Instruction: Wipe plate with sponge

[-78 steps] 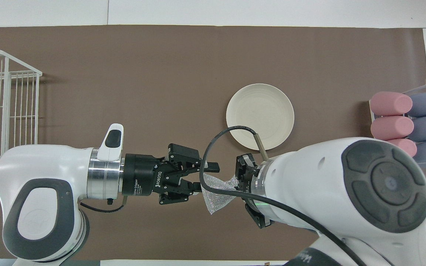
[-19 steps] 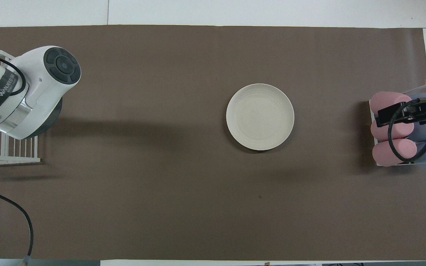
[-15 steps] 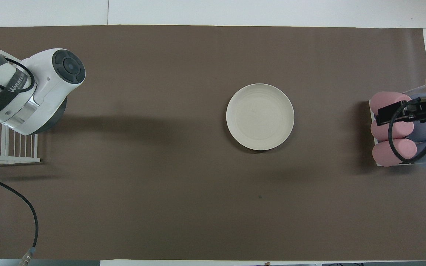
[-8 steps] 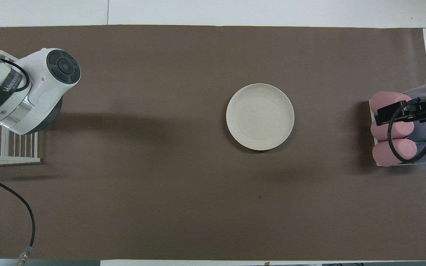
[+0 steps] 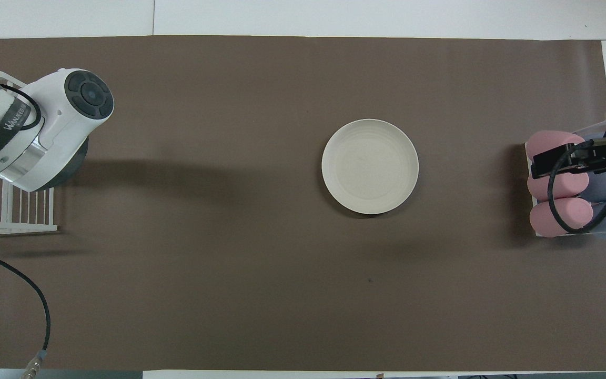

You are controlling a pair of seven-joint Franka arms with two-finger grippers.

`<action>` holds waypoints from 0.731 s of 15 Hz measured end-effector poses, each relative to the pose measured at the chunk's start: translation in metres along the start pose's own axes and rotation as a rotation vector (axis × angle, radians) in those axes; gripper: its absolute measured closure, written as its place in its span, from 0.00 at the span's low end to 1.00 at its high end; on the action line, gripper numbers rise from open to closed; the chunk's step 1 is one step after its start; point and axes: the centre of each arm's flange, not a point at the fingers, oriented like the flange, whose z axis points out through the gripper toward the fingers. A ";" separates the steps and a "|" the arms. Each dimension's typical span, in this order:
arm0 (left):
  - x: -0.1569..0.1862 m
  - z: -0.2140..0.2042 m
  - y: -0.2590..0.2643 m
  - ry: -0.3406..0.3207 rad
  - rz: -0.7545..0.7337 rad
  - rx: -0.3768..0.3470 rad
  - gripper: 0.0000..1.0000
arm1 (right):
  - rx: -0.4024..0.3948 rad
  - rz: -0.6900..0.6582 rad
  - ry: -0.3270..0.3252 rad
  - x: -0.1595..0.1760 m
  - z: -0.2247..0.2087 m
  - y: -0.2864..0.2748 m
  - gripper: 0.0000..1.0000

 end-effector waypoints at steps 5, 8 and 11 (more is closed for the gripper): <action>0.000 -0.002 0.003 -0.002 -0.012 -0.032 0.00 | 0.000 0.001 0.001 0.000 -0.001 -0.001 0.00; 0.002 -0.009 -0.001 -0.049 -0.066 -0.124 0.00 | 0.000 0.002 0.001 0.000 -0.001 -0.001 0.00; 0.008 -0.027 -0.029 -0.102 -0.171 -0.272 0.00 | 0.000 0.002 0.001 0.000 -0.001 -0.001 0.00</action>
